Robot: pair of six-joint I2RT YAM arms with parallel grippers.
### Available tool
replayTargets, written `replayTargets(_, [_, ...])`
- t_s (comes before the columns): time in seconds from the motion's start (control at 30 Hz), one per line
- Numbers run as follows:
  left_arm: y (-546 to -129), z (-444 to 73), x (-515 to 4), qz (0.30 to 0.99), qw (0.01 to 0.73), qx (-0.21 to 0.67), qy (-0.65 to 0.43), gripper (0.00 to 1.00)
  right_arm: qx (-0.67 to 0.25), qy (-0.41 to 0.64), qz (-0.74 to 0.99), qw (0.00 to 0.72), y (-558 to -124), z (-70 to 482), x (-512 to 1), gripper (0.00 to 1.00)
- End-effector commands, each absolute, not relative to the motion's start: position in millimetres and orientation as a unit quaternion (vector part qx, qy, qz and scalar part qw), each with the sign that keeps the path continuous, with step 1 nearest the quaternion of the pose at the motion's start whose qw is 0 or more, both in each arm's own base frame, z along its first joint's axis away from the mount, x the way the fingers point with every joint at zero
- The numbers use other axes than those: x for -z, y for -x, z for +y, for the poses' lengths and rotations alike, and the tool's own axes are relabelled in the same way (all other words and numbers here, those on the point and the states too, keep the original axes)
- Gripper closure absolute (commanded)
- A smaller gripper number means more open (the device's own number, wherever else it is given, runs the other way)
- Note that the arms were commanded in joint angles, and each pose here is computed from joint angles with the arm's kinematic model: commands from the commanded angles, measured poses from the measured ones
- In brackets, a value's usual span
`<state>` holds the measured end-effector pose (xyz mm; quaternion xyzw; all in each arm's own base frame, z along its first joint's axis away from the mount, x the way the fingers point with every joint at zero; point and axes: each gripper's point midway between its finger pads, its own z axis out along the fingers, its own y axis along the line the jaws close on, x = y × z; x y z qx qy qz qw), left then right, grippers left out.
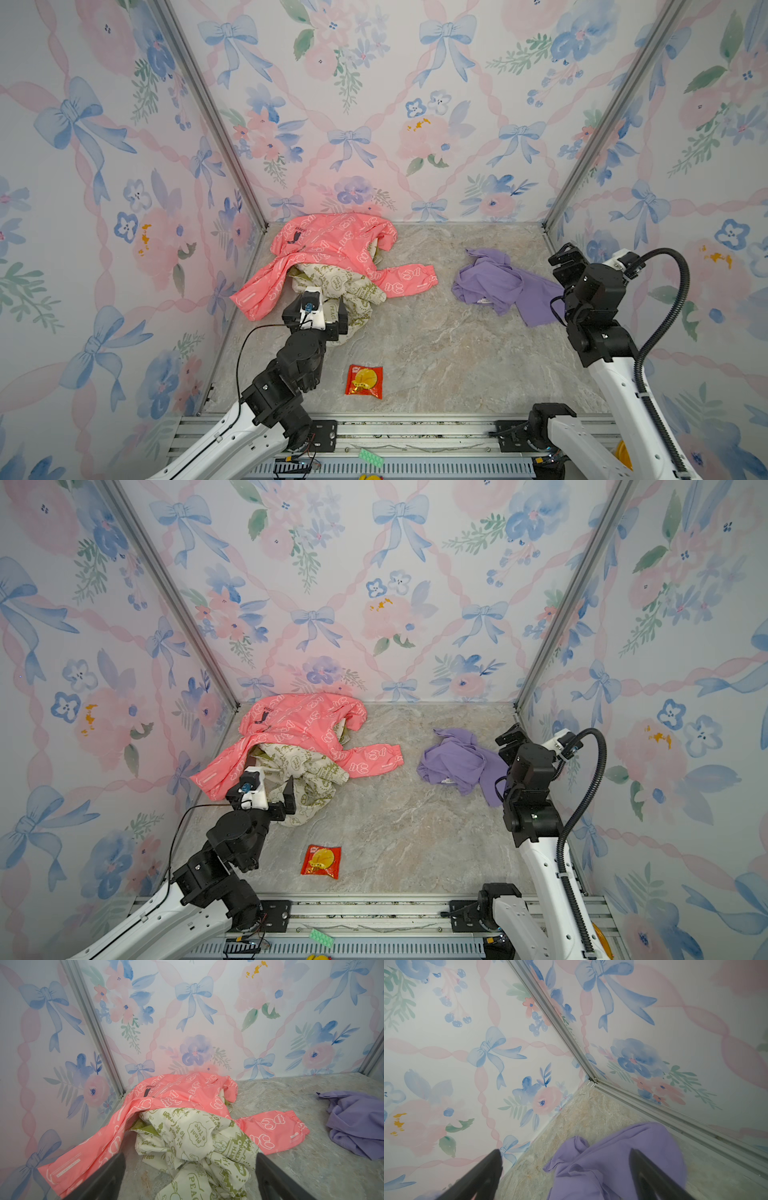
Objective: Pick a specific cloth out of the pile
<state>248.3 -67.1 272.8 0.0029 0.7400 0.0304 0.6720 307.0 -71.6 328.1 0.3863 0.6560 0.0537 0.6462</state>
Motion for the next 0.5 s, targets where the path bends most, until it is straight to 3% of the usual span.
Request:
replayTargets(0.0, [-251,-49,-292,0.72,0.687,-0.03,0.089,0.02,-0.035,-0.372,0.668,0.643,-298,-72,-301,0.03])
replayTargets(0.27, [-258,-45,-256,0.684,0.717,-0.032,0.126,0.02,0.048,-0.33,0.717,0.612,-278,-79,-223,0.03])
replayTargets(0.47, [-273,-20,-217,0.681,0.715,-0.063,0.143,0.02,0.082,-0.265,0.725,0.631,-280,-76,-181,0.03])
